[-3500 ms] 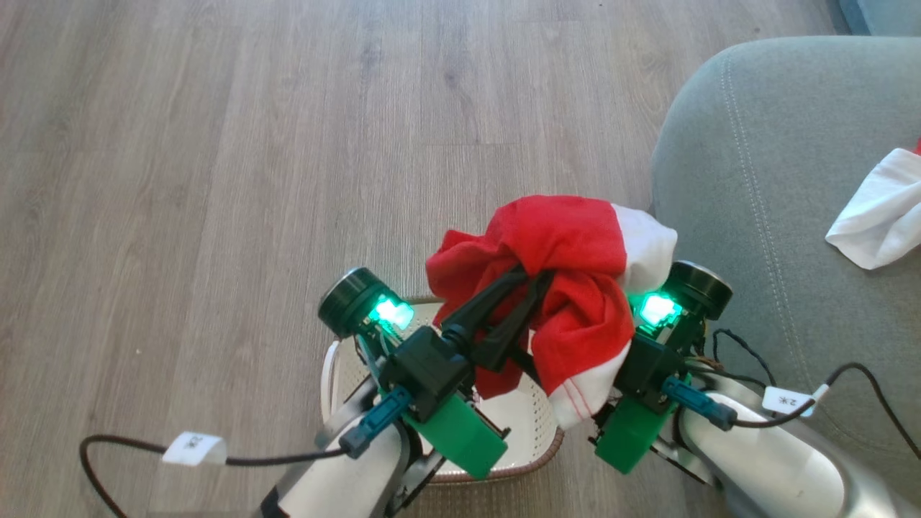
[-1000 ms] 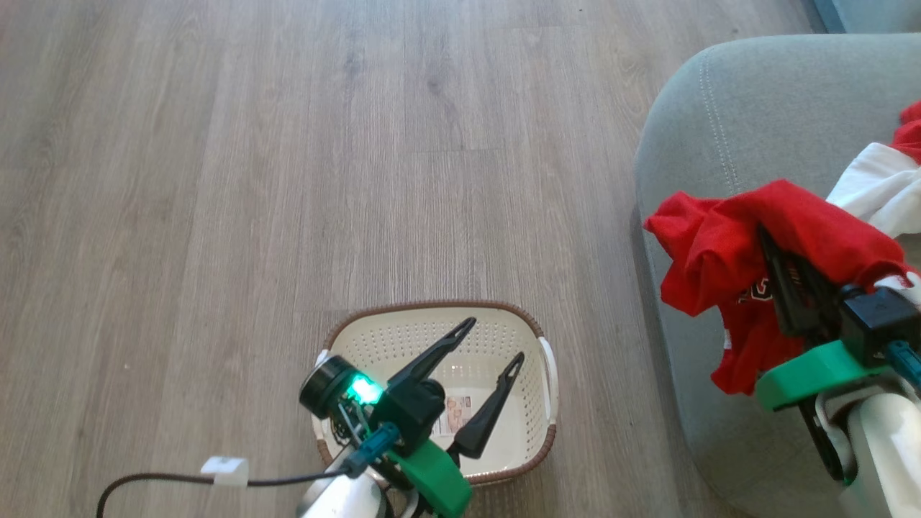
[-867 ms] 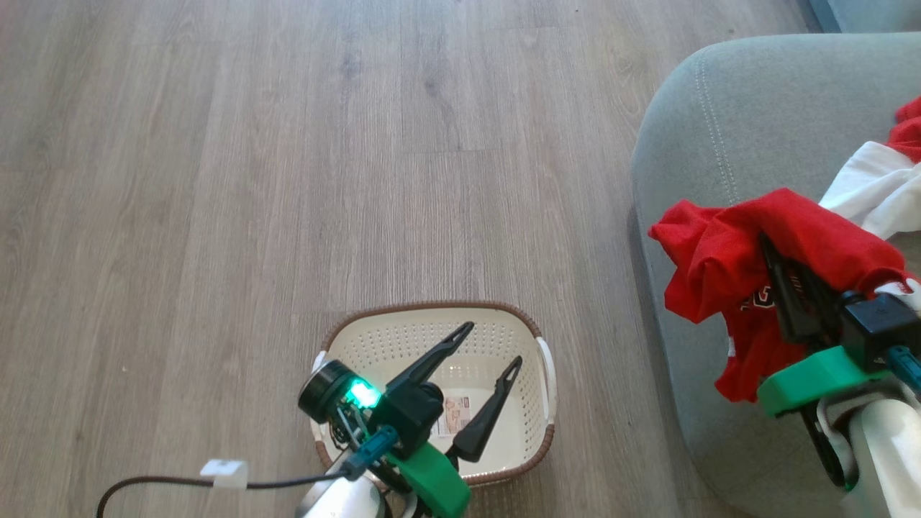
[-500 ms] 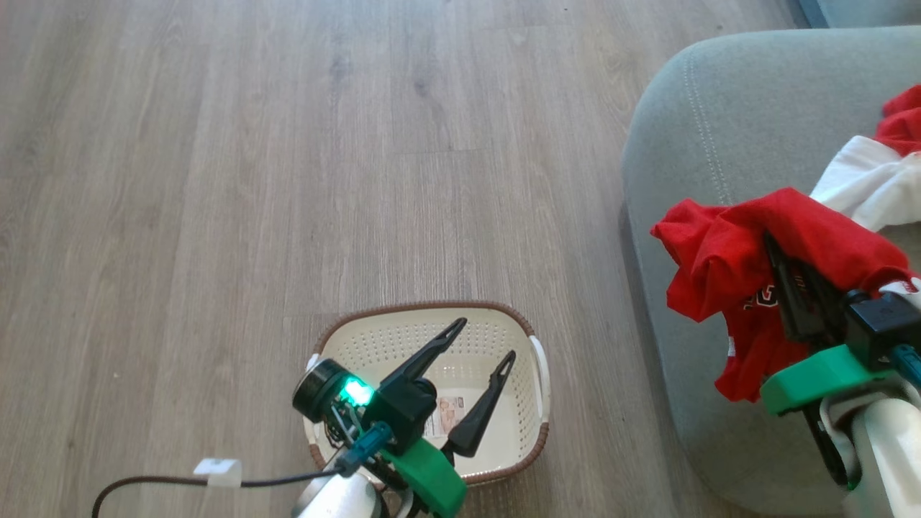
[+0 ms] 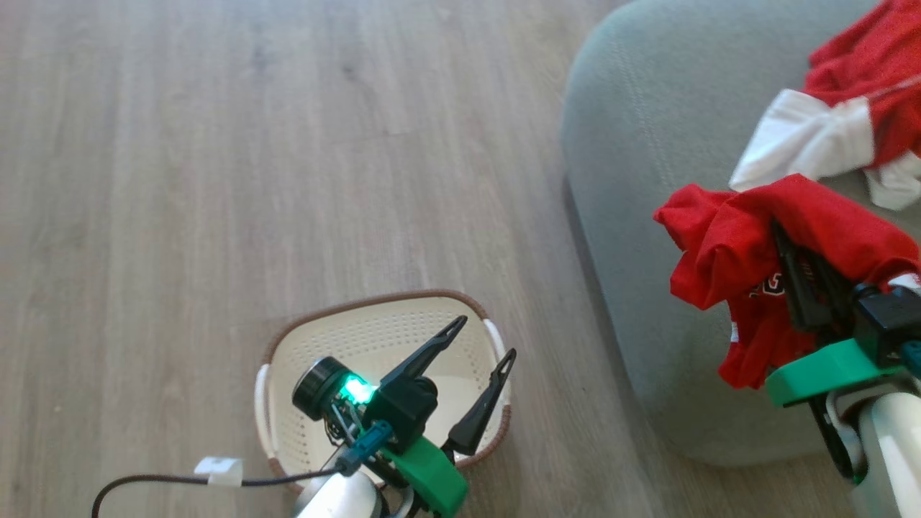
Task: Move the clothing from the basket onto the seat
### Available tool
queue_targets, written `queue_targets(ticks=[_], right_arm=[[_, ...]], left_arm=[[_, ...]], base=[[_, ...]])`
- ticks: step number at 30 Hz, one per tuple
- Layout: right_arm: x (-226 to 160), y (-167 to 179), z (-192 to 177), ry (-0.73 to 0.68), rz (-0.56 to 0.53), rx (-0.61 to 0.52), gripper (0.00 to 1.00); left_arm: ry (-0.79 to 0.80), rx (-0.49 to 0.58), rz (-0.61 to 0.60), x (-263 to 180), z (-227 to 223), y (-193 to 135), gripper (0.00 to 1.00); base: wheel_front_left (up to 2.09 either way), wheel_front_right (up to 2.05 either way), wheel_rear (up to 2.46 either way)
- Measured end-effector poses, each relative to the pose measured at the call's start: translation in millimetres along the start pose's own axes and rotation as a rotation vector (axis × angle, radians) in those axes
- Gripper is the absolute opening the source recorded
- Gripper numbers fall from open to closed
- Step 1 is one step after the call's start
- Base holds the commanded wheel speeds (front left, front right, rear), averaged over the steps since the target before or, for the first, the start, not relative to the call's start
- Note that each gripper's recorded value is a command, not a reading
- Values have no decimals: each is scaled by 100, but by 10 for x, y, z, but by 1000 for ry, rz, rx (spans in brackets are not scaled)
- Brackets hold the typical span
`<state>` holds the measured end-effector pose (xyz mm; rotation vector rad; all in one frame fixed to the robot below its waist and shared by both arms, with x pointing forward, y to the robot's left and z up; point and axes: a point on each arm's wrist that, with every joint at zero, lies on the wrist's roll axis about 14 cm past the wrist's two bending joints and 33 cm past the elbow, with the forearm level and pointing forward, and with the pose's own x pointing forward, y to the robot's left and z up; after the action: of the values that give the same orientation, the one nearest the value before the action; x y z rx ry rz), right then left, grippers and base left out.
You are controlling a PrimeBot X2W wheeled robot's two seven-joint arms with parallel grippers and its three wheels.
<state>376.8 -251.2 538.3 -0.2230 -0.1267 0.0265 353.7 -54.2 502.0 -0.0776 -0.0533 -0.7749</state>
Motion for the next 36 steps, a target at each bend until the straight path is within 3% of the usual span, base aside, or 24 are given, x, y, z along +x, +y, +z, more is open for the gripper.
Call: queue_targets(ticks=[26,36], right_arm=[[-995,-1071,-53,118,-406,-79,0],[-975,-1167,-13,120,-429,-111,0]], left_arm=[[-2,-56,-440,568,-211,-1068,100],[-3,-76,-455,665,-267,-1045,100]], base=[[0,0,0],[0,0,0]])
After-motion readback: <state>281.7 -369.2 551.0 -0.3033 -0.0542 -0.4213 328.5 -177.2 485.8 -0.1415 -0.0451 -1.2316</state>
